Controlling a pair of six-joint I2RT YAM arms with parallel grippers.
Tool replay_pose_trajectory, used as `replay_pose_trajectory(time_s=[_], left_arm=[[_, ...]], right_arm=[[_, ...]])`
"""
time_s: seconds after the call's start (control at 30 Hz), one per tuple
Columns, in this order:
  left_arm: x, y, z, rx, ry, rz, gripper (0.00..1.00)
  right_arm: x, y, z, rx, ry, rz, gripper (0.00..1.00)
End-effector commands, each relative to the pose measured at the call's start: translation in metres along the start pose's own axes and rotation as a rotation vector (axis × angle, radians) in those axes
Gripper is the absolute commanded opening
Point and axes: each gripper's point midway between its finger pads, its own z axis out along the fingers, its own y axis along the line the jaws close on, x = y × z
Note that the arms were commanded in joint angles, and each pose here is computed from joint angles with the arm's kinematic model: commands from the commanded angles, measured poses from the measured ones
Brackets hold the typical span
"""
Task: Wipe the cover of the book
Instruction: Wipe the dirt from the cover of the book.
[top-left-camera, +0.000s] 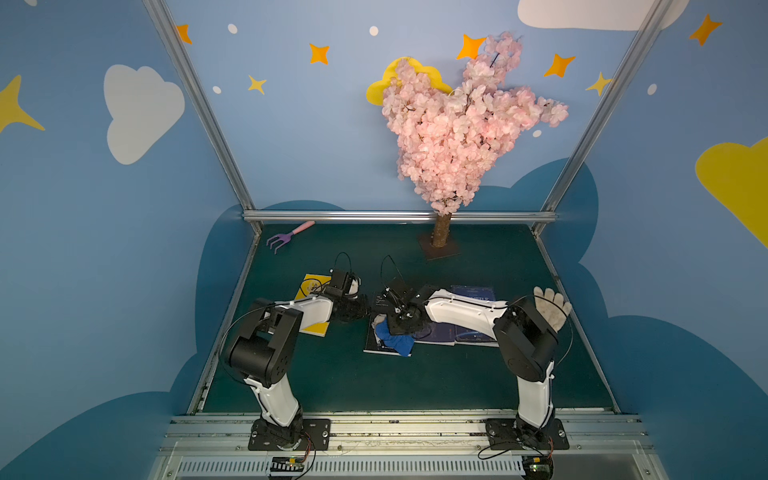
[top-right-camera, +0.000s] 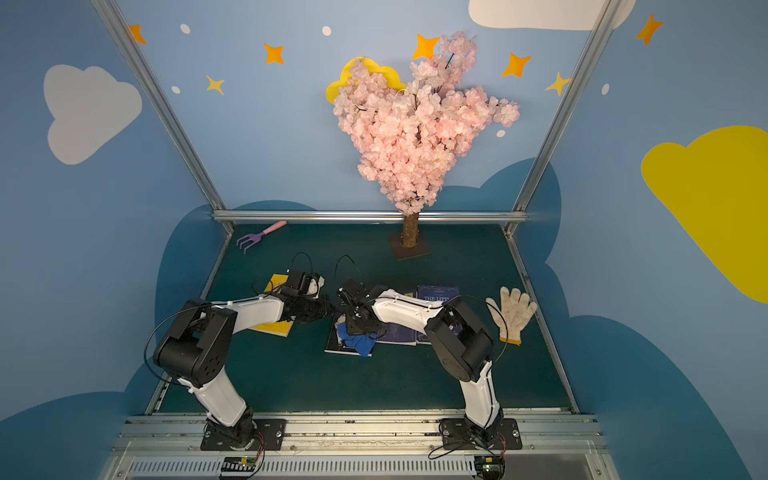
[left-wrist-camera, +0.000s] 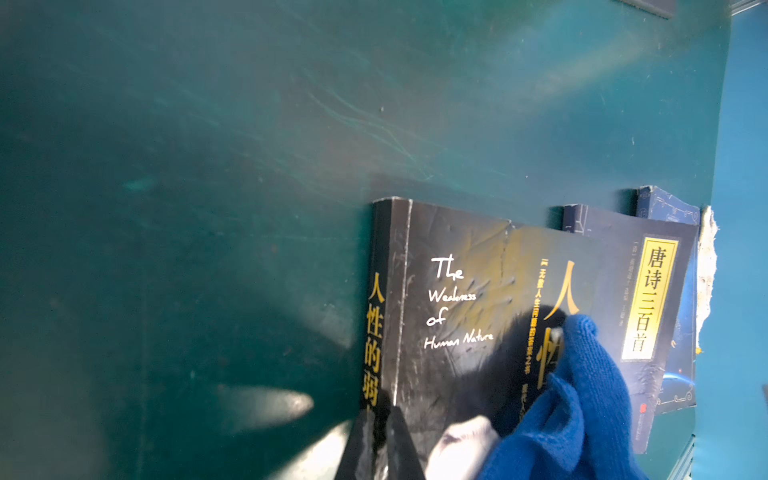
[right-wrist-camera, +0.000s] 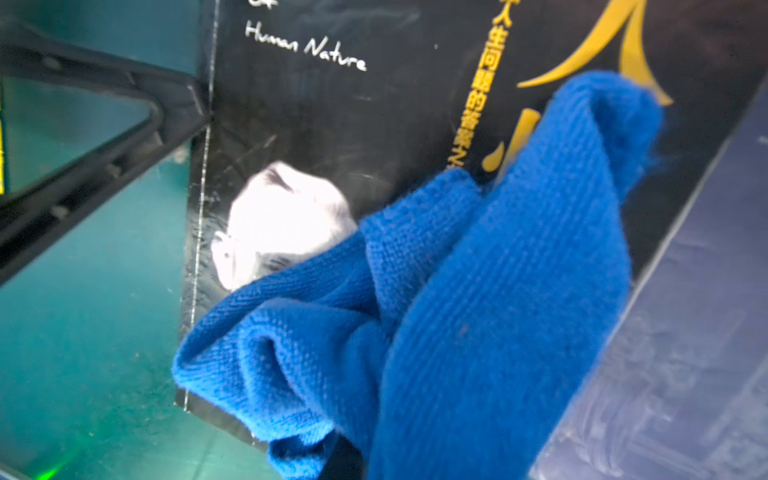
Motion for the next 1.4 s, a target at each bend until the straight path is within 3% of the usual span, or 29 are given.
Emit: replay_pose_trajectory(time_s=[0.0, 0.17, 0.53, 0.9, 1.2, 1.37], left_arm=[[0.038, 0.026, 0.011, -0.082, 0.134, -0.046, 0.1], [0.04, 0.031, 0.007, -0.114, 0.126, -0.042, 0.1], [0.037, 0.028, 0.008, -0.097, 0.12, -0.043, 0.1], [0.039, 0.027, 0.009, -0.086, 0.126, -0.047, 0.1], [0.039, 0.028, 0.005, -0.097, 0.118, -0.042, 0.1], [0.041, 0.029, 0.007, -0.09, 0.122, -0.047, 0.1]], right_arm=[[0.079, -0.056, 0.044, 0.291, 0.291, -0.05, 0.0], [0.086, -0.024, 0.057, 0.253, 0.318, -0.105, 0.0], [0.082, -0.101, 0.034, 0.33, 0.319, 0.032, 0.0], [0.071, -0.038, 0.055, 0.29, 0.321, -0.047, 0.0], [0.067, -0.106, 0.034, 0.35, 0.305, 0.033, 0.0], [0.07, -0.082, 0.043, 0.314, 0.306, 0.029, 0.0]])
